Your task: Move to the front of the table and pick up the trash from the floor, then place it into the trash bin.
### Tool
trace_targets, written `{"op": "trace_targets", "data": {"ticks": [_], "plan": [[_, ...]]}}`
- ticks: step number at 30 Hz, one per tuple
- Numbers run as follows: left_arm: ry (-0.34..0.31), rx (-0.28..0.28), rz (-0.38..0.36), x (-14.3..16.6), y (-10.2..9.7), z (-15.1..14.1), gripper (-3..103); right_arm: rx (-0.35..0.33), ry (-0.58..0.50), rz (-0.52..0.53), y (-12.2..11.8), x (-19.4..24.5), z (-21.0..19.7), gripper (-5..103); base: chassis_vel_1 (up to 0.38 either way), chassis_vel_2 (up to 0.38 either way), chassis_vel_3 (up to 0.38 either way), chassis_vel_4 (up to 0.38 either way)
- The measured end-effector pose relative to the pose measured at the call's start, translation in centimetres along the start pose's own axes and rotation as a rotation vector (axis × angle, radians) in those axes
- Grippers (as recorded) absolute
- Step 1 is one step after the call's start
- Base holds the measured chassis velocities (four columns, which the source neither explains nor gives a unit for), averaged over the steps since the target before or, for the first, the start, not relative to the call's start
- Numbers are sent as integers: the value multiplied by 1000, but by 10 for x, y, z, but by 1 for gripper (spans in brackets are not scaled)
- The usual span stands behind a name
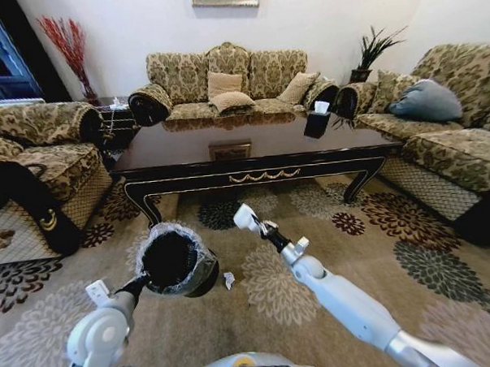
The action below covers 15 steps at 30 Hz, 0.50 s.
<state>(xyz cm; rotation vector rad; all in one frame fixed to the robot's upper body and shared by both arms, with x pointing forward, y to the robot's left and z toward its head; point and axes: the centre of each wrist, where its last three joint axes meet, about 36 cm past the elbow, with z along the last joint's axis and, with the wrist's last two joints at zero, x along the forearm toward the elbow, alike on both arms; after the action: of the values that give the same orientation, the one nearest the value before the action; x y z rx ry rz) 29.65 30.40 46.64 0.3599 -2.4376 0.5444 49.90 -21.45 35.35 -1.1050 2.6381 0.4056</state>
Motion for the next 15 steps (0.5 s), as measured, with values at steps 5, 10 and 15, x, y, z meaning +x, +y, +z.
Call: {"op": "trace_targets", "data": {"ticks": [5, 10, 15], "plan": [[16, 2, 16, -3, -5, 2, 2, -30, -56, -166, 14, -21, -10, 0, 0, 0, 0, 0], [44, 13, 20, -18, -11, 10, 2, -43, -42, -337, 33, -25, -2, 0, 0, 0, 0, 0], [83, 24, 38, -35, -24, 23, 2, -40, -5, -472, 47, -24, 14, 0, 0, 0, 0, 0]]}}
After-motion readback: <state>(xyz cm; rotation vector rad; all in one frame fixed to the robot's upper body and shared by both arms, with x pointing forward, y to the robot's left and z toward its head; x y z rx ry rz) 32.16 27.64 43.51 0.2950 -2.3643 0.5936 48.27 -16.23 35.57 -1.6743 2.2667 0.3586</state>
